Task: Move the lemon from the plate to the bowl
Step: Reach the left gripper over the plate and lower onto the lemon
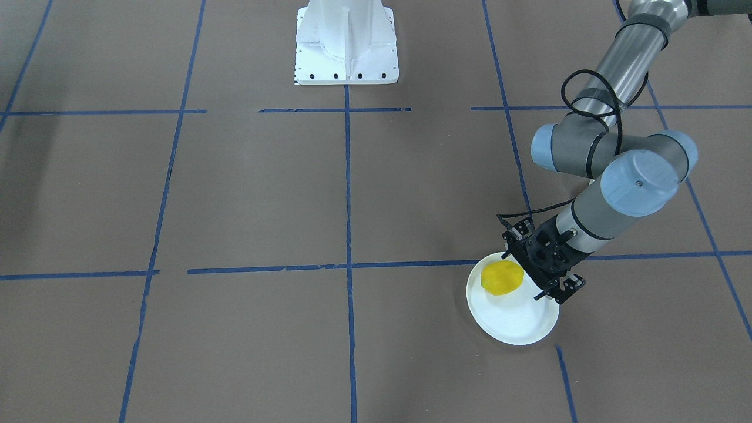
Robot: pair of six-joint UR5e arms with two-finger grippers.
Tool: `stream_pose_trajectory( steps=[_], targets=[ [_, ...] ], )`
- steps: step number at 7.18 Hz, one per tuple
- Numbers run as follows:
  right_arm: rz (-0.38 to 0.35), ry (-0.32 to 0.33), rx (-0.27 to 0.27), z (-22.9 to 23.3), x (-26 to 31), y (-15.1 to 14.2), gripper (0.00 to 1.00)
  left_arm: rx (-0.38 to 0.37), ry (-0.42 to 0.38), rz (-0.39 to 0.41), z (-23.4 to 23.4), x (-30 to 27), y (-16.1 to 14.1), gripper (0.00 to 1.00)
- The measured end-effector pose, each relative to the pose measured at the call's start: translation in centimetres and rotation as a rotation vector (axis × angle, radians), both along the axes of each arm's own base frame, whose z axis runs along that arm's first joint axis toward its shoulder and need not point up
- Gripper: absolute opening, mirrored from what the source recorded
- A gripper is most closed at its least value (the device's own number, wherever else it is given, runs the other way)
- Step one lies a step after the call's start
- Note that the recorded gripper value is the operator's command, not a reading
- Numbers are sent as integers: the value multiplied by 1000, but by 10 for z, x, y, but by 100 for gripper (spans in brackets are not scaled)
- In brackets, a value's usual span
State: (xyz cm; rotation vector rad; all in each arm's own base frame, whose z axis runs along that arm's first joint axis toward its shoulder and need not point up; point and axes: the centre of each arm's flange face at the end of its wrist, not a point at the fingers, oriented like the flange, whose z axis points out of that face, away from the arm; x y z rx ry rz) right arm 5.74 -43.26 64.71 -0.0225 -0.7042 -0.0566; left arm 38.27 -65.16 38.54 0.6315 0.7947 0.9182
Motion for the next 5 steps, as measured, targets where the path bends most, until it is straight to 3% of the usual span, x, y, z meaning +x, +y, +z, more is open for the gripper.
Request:
stream_pose_trajectory(
  steps=[2,3,4,5],
  targets=[
    [0,0,0,0,0,0,100,14,-8,12,5,22,5,98],
    [0,0,0,0,0,0,100,12,-12,17,8,27,8,85],
    [0,0,0,0,0,0,100,6,-17,20,11,30,8,58],
    [0,0,0,0,0,0,100,-7,-19,15,13,31,9,42]
  ],
)
